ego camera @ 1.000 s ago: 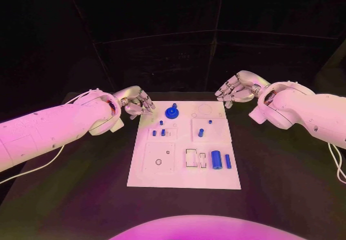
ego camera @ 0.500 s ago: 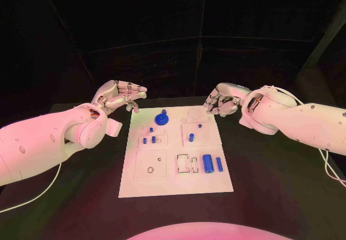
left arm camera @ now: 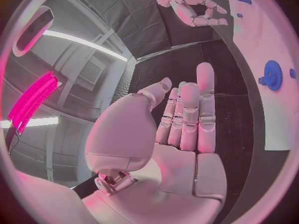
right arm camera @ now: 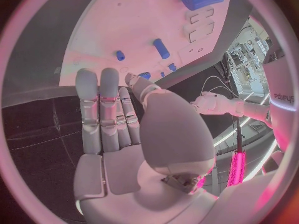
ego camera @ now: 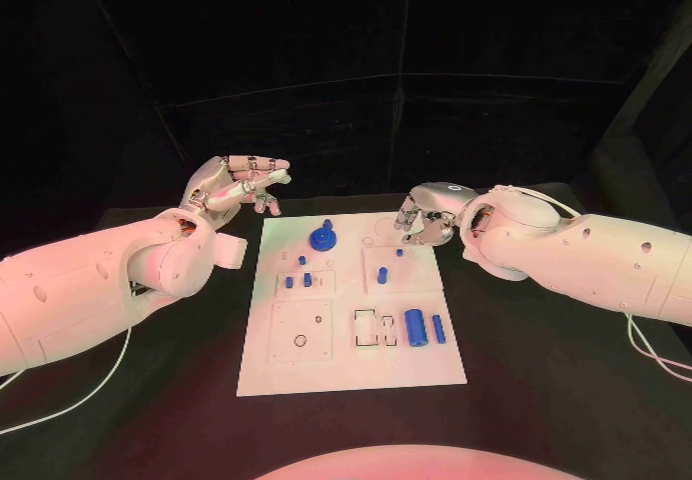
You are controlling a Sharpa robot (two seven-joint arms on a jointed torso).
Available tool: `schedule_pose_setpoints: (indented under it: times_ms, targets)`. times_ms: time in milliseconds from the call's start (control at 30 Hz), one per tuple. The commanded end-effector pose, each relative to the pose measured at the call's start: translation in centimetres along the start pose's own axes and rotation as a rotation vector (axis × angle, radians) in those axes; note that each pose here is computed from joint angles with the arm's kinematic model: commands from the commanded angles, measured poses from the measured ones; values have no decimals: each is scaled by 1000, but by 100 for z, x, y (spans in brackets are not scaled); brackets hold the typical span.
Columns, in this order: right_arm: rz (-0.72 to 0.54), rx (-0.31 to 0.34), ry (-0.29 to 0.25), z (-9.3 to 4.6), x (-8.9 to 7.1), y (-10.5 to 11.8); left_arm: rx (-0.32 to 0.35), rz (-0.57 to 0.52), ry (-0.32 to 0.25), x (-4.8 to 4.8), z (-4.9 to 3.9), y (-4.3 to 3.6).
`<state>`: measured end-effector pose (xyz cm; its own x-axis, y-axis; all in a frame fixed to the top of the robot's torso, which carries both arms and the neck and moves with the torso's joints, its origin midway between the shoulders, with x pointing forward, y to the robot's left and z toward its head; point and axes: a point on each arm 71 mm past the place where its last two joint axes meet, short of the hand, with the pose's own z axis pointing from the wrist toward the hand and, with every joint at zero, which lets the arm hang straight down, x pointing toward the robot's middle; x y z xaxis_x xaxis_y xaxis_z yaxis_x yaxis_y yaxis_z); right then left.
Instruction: Assemble the parts on the task board
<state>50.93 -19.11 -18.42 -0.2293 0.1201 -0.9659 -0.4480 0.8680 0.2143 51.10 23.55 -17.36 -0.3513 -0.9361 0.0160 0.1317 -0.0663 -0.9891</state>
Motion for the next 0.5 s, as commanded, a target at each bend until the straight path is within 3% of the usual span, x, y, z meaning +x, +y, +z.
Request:
schedule_pose_setpoints:
  times_ms: [33,500]
  targets:
    - [-52,22,55,18,43,-11,25,-38,7,21,5,-22]
    - [-58,26,122,83,188,14,20,-44,17,53,12,-12]
